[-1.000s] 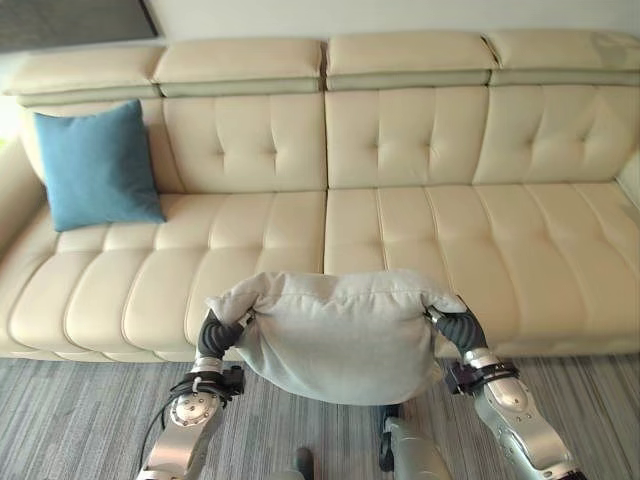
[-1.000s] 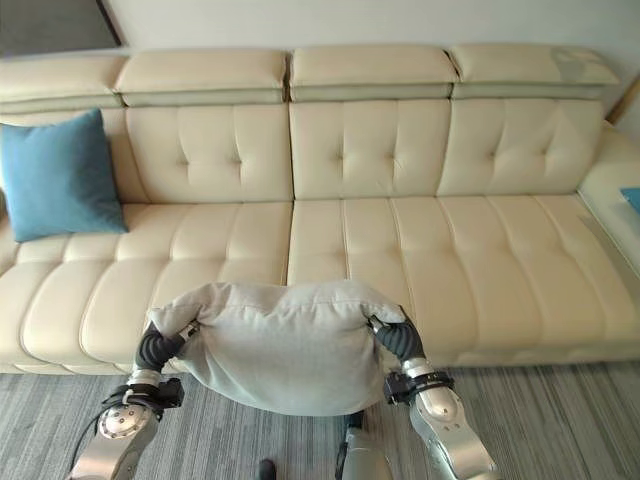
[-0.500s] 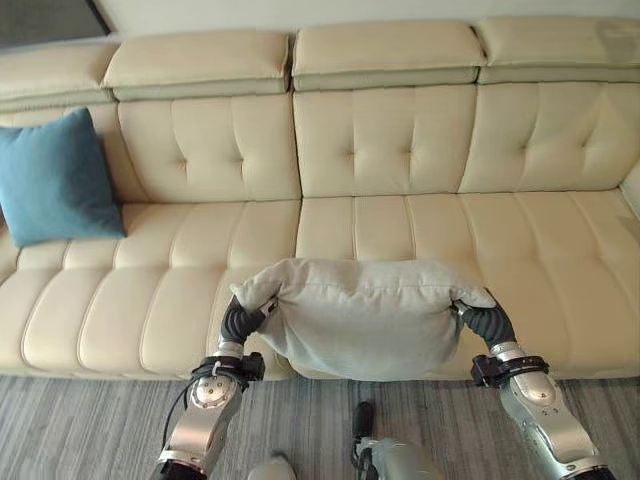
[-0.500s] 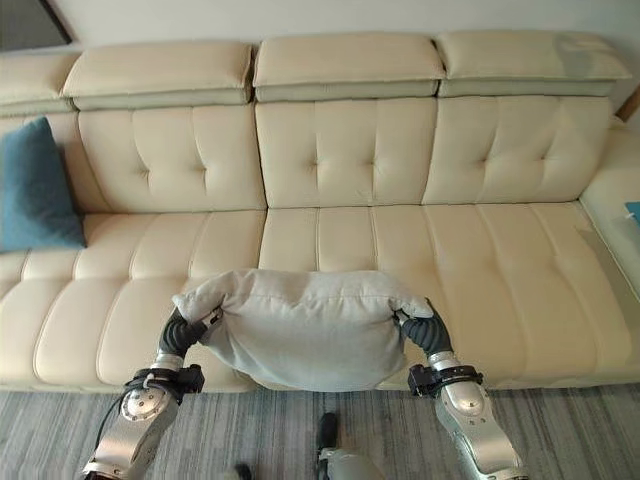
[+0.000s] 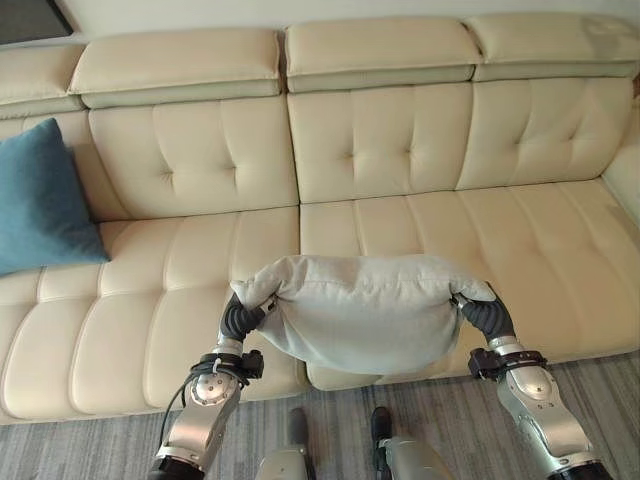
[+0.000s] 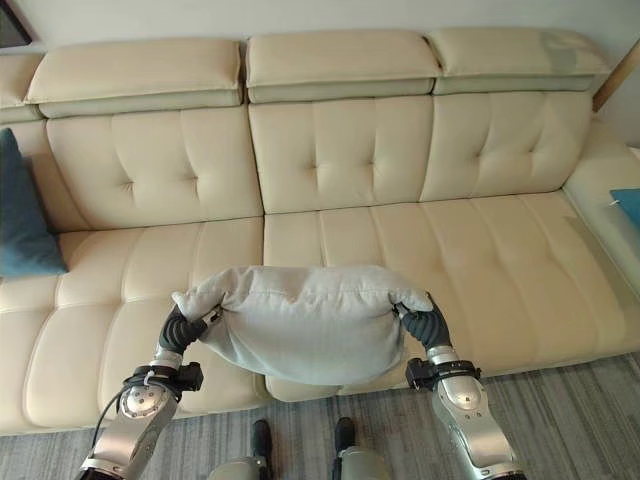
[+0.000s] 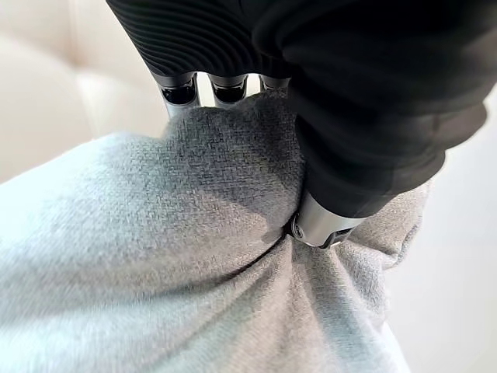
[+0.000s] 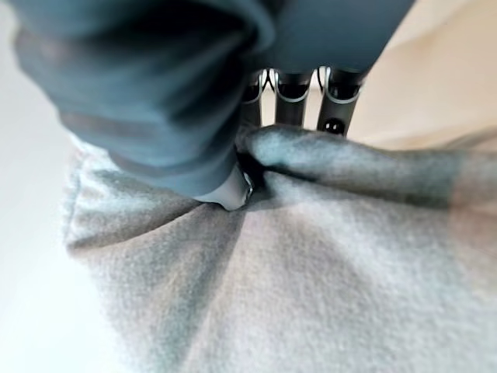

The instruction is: Pick up all the scattered cushions and arrange them neatly on the sofa.

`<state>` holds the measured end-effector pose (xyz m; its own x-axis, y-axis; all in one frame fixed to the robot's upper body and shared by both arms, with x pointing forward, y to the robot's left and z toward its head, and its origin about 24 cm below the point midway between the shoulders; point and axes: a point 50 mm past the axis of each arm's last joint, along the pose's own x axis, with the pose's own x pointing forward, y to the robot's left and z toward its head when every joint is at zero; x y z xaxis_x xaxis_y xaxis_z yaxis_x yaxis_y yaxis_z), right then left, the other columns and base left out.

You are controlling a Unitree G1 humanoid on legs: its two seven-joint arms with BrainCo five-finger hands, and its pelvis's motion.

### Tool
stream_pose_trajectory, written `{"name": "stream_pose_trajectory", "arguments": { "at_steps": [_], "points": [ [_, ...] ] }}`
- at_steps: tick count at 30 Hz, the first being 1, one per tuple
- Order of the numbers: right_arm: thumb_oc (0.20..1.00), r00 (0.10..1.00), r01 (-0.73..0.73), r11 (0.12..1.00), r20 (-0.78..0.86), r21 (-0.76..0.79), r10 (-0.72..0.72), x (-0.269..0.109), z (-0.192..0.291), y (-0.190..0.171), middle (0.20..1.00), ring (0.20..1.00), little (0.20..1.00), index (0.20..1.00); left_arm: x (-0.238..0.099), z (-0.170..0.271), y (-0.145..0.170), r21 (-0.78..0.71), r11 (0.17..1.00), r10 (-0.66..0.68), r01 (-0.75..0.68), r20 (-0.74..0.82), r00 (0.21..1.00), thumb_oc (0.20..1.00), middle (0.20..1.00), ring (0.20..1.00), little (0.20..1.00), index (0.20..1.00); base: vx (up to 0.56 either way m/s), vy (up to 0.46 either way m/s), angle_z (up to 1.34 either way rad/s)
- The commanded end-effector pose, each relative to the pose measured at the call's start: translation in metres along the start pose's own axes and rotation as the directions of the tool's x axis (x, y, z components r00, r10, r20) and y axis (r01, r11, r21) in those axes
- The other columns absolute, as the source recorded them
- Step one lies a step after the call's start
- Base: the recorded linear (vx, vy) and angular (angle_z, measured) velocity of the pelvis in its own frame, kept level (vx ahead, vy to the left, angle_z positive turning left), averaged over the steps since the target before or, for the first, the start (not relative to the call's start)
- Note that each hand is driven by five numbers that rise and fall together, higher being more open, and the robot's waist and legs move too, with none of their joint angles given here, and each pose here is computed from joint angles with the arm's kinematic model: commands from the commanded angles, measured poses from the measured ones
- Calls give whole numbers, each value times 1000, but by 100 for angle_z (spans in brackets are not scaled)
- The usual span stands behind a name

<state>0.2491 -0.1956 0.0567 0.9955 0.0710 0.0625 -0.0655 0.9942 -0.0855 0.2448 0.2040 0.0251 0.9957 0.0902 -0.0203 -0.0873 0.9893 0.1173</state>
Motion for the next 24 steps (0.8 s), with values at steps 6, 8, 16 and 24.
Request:
{"name": "stream_pose_trajectory", "arguments": {
  "at_steps": [6, 8, 16, 24],
  "points": [
    [200, 898, -87, 995, 435, 41, 60, 46, 91, 37, 200, 200, 200, 200, 43, 85, 14, 56, 992, 83, -114, 391, 917, 200, 200, 200, 200, 200, -17, 42, 3],
    [200, 849, -122, 991, 524, 63, 71, 64, 120, 58, 200, 200, 200, 200, 61, 114, 7, 45, 989, 100, -138, 478, 873, 200, 200, 200, 200, 200, -41, 7, 6],
    [200, 787, -91, 995, 610, -37, 95, 110, 179, 89, 200, 200, 200, 200, 103, 181, 4, 80, 976, 115, -202, 599, 792, 200, 200, 200, 200, 200, -18, -15, 4],
    [200, 830, 71, 997, 556, -40, -37, 158, 217, 70, 200, 200, 200, 200, 134, 243, 5, 126, 952, 136, -279, 643, 754, 200, 200, 200, 200, 200, -57, -54, 2]
  ]
}}
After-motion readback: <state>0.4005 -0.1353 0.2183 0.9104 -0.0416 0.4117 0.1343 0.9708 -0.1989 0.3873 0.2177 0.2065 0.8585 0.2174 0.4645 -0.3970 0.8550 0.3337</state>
